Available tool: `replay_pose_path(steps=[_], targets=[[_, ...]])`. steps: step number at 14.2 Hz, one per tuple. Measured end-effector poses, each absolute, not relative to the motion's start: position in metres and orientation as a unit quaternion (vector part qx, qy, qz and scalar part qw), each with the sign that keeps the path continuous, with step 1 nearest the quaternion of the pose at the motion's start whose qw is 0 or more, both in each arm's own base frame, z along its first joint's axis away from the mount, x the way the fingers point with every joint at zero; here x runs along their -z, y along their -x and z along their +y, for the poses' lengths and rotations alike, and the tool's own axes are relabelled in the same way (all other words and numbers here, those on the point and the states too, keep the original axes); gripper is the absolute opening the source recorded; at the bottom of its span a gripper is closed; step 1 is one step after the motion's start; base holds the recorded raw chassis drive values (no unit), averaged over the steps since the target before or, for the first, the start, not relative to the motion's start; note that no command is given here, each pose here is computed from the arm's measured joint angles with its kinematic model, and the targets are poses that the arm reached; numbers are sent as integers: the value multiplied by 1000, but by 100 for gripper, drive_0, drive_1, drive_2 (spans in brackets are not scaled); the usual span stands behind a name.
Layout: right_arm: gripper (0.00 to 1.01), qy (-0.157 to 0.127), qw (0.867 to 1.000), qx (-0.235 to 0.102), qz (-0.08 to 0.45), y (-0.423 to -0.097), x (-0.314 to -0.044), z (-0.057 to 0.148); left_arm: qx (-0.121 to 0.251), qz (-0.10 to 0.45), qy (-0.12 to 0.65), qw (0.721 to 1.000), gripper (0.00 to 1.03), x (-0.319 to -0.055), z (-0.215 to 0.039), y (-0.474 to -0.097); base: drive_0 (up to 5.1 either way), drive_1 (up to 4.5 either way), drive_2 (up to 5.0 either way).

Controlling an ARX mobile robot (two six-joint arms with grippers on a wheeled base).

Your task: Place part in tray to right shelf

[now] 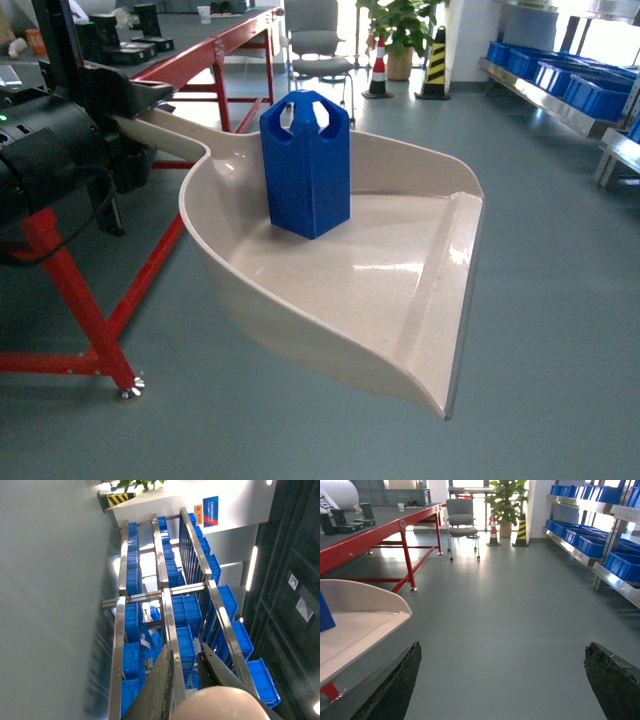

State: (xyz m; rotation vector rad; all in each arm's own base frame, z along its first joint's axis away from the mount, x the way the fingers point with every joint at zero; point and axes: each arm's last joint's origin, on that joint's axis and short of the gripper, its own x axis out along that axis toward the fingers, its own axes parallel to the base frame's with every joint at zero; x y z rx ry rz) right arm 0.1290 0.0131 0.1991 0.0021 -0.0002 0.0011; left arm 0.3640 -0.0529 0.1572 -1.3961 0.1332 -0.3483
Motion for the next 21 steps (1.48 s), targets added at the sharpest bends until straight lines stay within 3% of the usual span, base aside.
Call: replay_pose_path(steps=[5,7,21], targets=[[98,-1,1000,-1,-1,-129,-199,13,159,62,639,750,12,-157,-53,-364,484,-145,-329],[98,-1,1000,0,1,-129,-199,13,169,69,638,748,12,-157,-58,-363,0,0,0],[98,-1,1000,0,0,-129,-199,13,157,61,639,750,12,-156,-52,-363,3,433,-428]])
